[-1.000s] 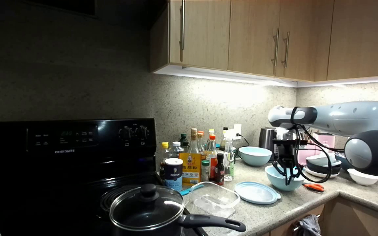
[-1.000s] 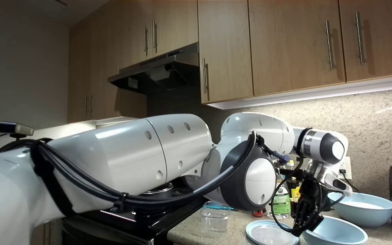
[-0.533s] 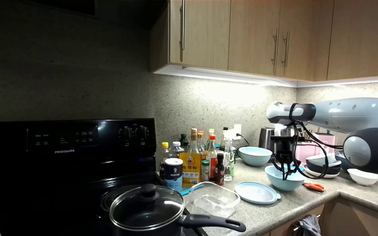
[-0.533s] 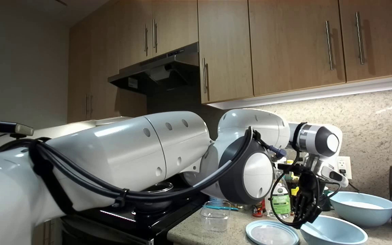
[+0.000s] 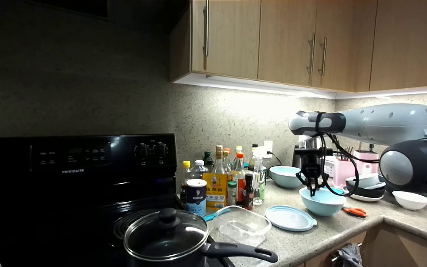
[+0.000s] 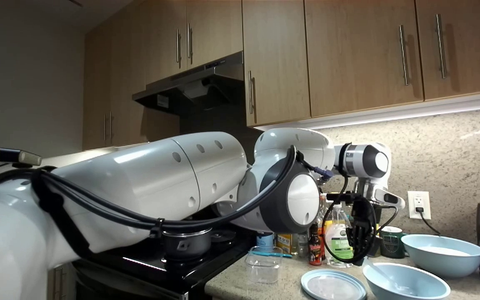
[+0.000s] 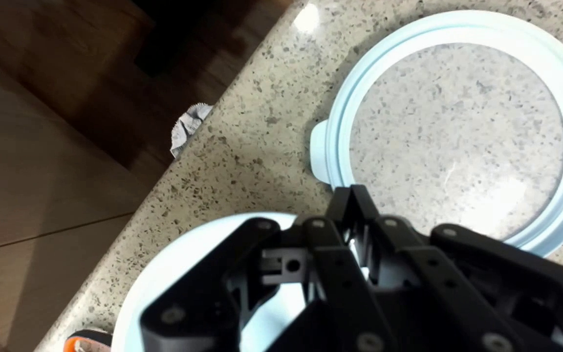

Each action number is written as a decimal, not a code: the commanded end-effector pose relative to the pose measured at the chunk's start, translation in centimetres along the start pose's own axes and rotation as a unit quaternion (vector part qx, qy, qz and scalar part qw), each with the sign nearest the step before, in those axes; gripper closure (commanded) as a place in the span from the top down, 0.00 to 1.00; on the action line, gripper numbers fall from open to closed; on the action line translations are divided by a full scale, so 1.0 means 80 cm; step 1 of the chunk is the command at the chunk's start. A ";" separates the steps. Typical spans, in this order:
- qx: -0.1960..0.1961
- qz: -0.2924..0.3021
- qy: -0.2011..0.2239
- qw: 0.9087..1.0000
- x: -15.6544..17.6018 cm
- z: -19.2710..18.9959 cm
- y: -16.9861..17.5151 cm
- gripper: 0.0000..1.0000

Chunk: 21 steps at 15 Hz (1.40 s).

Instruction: Remove the spoon from the bowl and put it on the lid that is on the counter

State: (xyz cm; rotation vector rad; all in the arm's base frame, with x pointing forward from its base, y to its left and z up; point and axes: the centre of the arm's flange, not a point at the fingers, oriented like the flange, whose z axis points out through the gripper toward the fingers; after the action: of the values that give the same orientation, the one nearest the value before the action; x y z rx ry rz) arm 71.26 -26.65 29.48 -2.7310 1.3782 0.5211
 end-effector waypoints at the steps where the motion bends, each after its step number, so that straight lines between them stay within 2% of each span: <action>1: -0.009 -0.010 0.030 0.999 -0.041 0.013 0.013 0.01; 2: -0.014 -0.007 0.035 0.999 -0.039 0.014 0.011 0.01; 3: -0.017 -0.004 0.035 0.999 -0.037 0.014 0.011 0.24; 4: -0.016 -0.003 0.035 0.999 -0.035 0.015 0.011 0.30; 5: -0.019 -0.009 0.036 0.999 -0.031 0.015 0.014 0.06; 6: -0.018 -0.006 0.035 0.999 -0.029 0.015 0.015 0.06; 8: -0.017 -0.006 0.034 0.999 -0.029 0.014 0.019 0.00; 10: -0.013 0.001 0.035 0.999 -0.029 0.012 0.023 0.00; 11: -0.014 0.003 0.032 0.999 -0.029 0.011 0.024 0.23; 12: -0.017 0.005 0.030 0.999 -0.028 0.011 0.024 0.28; 13: -0.015 0.004 0.026 1.000 0.003 -0.002 -0.004 0.32; 14: -0.015 0.004 0.026 1.000 0.003 -0.002 -0.004 0.13; 15: -0.016 0.004 0.026 1.000 0.003 -0.001 -0.004 0.46; 18: -0.023 -0.001 0.019 1.000 0.002 0.003 -0.016 0.64; 21: -0.009 -0.007 -0.015 1.000 0.000 0.012 -0.025 0.83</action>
State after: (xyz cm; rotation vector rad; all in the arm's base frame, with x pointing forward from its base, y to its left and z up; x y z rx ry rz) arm 71.87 -25.67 28.73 -2.7852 1.3831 0.5064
